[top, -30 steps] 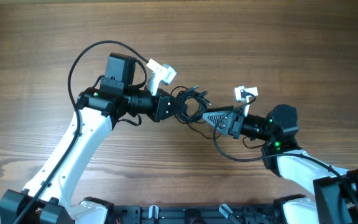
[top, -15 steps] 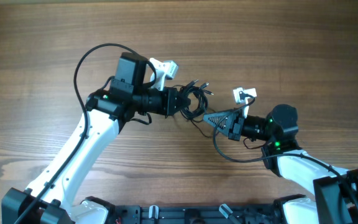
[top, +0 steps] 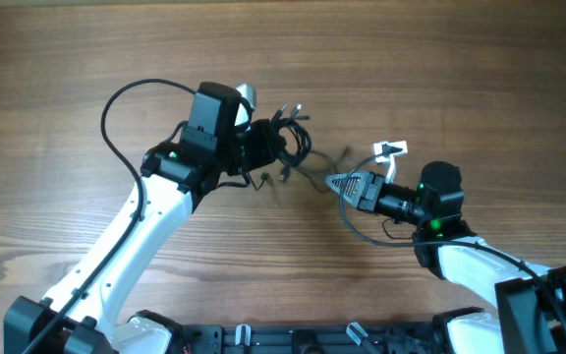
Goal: Untangle cables
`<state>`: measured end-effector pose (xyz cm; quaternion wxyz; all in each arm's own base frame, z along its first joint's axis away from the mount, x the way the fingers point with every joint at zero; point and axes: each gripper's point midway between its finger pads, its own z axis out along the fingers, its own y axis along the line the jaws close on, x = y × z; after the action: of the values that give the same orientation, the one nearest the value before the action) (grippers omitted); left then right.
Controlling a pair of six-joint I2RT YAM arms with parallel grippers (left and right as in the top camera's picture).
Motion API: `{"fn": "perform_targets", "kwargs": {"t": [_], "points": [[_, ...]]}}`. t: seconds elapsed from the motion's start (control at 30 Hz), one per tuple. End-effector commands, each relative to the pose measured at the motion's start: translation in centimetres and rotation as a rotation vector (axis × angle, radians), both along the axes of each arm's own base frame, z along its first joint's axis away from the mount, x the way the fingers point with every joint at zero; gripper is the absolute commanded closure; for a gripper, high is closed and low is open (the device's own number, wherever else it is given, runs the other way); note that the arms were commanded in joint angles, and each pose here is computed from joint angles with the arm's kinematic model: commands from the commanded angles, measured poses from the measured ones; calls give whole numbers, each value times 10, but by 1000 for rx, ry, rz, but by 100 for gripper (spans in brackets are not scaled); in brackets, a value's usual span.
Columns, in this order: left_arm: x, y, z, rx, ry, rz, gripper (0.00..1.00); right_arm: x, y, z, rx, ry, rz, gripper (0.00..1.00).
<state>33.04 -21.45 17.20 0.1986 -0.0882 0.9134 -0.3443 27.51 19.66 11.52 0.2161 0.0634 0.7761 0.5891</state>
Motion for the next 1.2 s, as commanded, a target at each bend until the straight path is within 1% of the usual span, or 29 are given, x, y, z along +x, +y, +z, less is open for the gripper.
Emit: {"fn": "perform_targets", "kwargs": {"t": [0.0, 0.03, 0.07, 0.13, 0.17, 0.2, 0.23, 0.27, 0.33, 0.4, 0.47, 0.5, 0.53, 0.57, 0.6, 0.63, 0.73, 0.77, 0.83, 0.9, 0.93, 0.97, 1.0, 1.03, 1.1, 1.13, 1.17], "points": [[-9, -19, 25, -63, -121, -196, 96, 10, -6, -1, -18, -5, -61, 30], [-15, -24, 27, -71, -146, -262, 96, 10, -6, 0, -26, -28, -56, 24], [-19, -25, 27, -70, -156, -298, 96, 9, -5, 0, -36, -56, -42, 23], [-25, -23, 22, -33, -169, -351, 96, 2, -1, 9, -41, -163, 39, 23], [-31, -25, 20, -29, -184, -404, 96, -6, 0, 21, -28, -272, 116, 22], [-41, -31, 24, -60, -208, -486, 96, -15, 0, 34, -13, -395, 193, 20], [-47, -36, 29, -94, -225, -538, 96, -18, 0, 40, -7, -446, 219, 21], [-53, -39, 33, -123, -235, -575, 96, -20, 0, 46, 1, -483, 233, 20], [-60, -44, 38, -174, -230, -615, 96, -21, 1, 54, 5, -542, 239, 15], [-70, -49, 45, -237, -220, -657, 96, -20, 1, 54, -4, -566, 237, 16], [-71, -50, 47, -246, -221, -663, 96, -18, 0, 50, -10, -537, 228, 24], [-67, -48, 45, -227, -227, -647, 96, -19, 0, 43, -13, -488, 226, 21], [-60, -45, 43, -204, -233, -620, 96, -18, -1, 35, -19, -435, 218, 14], [-52, -41, 46, -200, -260, -600, 96, -18, -2, 24, -28, -361, 205, 5], [-41, -37, 51, -210, -279, -564, 96, -19, -3, 12, -39, -283, 194, 0], [-29, -32, 58, -230, -296, -514, 96, -23, -4, 2, -43, -213, 198, 0], [-4, -15, 65, -232, -305, -393, 96, -24, -4, 3, -36, -209, 201, 0], [0, -10, 63, -226, -296, -368, 96, -23, -6, 5, -23, -201, 198, 0], [-1, -7, 60, -223, -274, -359, 96, -23, -15, 20, 44, -188, 205, 0], [-4, -8, 58, -221, -262, -364, 96, -7, -33, 31, 93, -123, 111, 0], [-5, -10, 58, -220, -265, -372, 96, 4, -43, 36, 123, -69, 37, 0], [-8, -14, 58, -220, -268, -386, 96, 14, -50, 40, 139, -53, -25, 0], [-11, -18, 58, -214, -280, -410, 96, 21, -53, 44, 145, -63, -71, 1], [-15, -24, 58, -216, -280, -430, 96, 28, -56, 48, 141, -90, -111, 4], [-23, -34, 58, -221, -280, -462, 96, 41, -62, 43, 110, -105, -204, 26], [-25, -38, 60, -225, -286, -474, 96, 46, -61, 36, 75, -111, -241, 32], [-26, -43, 63, -234, -294, -481, 96, 48, -59, 27, 45, -90, -263, 36]]}}
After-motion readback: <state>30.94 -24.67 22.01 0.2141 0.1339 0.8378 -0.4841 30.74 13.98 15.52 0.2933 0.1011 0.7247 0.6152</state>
